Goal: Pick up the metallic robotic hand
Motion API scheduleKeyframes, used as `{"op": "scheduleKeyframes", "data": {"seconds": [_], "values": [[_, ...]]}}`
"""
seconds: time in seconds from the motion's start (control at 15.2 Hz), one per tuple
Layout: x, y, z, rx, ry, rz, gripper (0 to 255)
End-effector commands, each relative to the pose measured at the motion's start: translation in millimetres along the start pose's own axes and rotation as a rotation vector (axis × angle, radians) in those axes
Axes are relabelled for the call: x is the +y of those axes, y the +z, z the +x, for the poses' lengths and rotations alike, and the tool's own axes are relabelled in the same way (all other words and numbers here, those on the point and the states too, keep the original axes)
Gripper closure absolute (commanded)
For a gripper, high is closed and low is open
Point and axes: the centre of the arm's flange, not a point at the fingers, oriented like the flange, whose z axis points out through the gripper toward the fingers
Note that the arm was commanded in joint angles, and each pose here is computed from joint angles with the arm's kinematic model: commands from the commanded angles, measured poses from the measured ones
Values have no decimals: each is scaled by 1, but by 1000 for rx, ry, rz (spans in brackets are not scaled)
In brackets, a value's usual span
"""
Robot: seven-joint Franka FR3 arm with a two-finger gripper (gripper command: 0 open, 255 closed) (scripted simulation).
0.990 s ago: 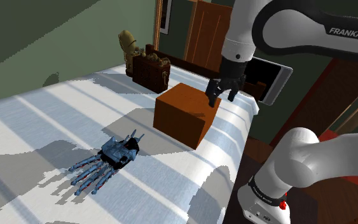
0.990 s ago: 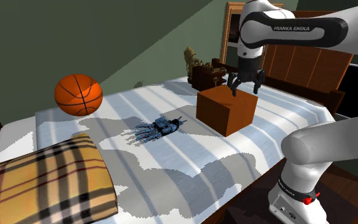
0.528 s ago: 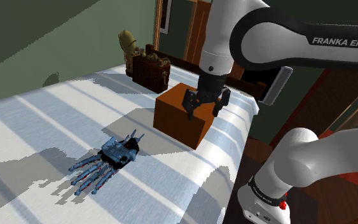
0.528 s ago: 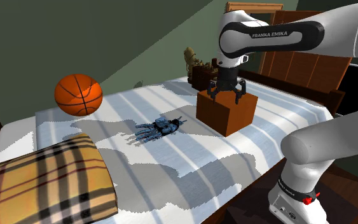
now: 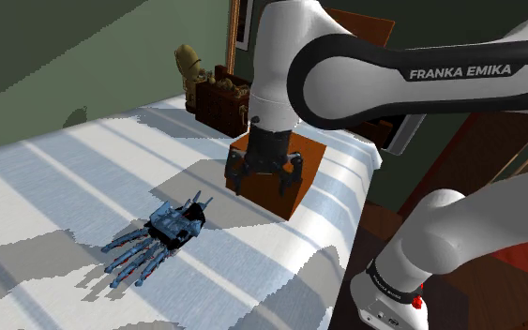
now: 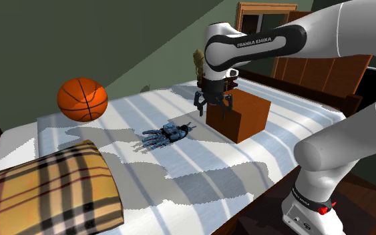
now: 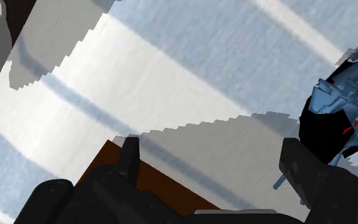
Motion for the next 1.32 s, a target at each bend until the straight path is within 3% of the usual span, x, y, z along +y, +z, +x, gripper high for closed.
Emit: {"op": "scheduleKeyframes", "data": {"seconds": [0.0,0.59,1.25], "values": [[-24,8,-6,-11,66,10,0],[-130,39,-13,-54,340,50,0],[-135,80,-10,-55,350,51,0]]}}
